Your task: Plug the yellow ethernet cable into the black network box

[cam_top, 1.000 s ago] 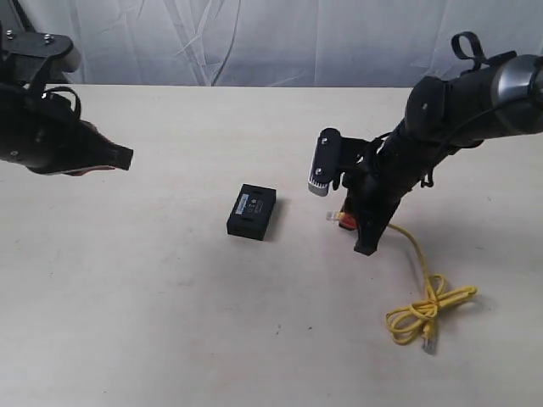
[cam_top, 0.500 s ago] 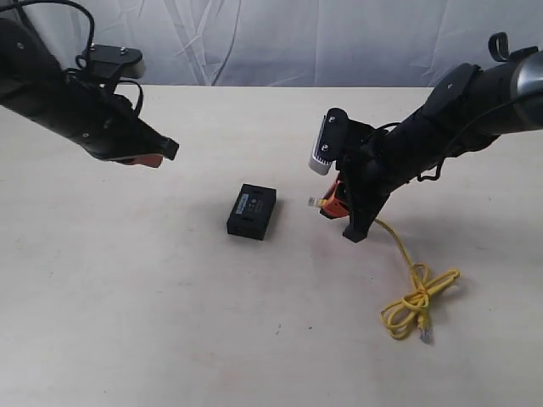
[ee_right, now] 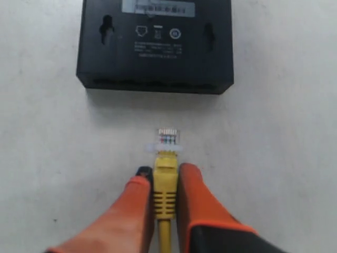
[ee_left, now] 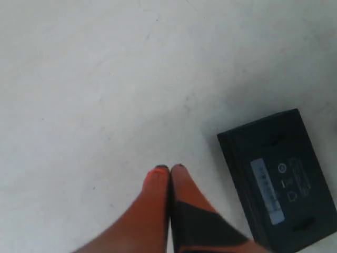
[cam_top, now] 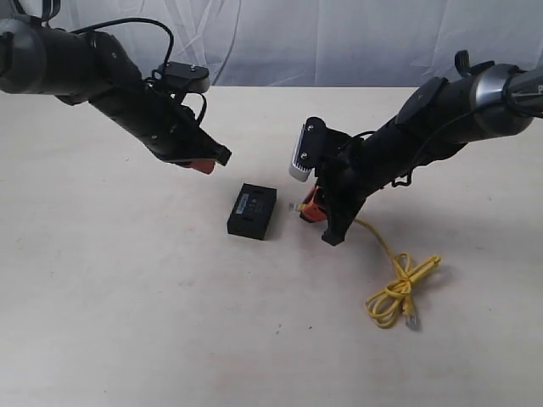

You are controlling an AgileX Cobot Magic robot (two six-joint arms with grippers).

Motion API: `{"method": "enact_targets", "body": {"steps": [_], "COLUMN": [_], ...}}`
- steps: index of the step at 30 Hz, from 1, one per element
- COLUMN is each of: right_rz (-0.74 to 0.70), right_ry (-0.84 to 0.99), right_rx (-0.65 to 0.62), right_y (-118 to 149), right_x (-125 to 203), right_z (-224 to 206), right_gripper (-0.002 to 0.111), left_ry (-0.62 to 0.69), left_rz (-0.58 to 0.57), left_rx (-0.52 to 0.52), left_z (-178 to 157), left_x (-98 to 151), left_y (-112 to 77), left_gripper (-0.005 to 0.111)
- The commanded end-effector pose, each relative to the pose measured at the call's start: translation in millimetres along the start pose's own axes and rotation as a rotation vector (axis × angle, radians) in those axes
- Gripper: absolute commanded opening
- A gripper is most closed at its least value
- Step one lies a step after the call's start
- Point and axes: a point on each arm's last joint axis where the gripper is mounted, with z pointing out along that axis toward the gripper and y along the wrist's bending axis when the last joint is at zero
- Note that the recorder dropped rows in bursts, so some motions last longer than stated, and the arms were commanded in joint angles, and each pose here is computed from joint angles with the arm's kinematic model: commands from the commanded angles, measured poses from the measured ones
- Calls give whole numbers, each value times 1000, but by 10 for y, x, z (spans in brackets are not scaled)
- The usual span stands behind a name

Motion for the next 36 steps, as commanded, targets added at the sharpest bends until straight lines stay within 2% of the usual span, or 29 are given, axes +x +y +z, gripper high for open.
{"method": "enact_targets", "body": {"steps": [1,10,15,36], "right_rz": [-7,-65,-87,-78], "right_ry": [-2,0,13,0], "right_rx": [-20,-46,-13,-24], "right_y": [-29,56,68,39], "right_x": [1,-68,-97,-115], "right_z": [59,121,184,275], "right_gripper": [-1,-1,-1,-1], "left_ry": [37,62,97,62], "left_rz": [14,49,65,63], "left_rx": [35,59,66,42], "left_z": [152,315,391,411], "left_x": [12,6,36,5], "left_y": [-92,-168,-168,-143], "left_gripper": [0,0,0,0]}}
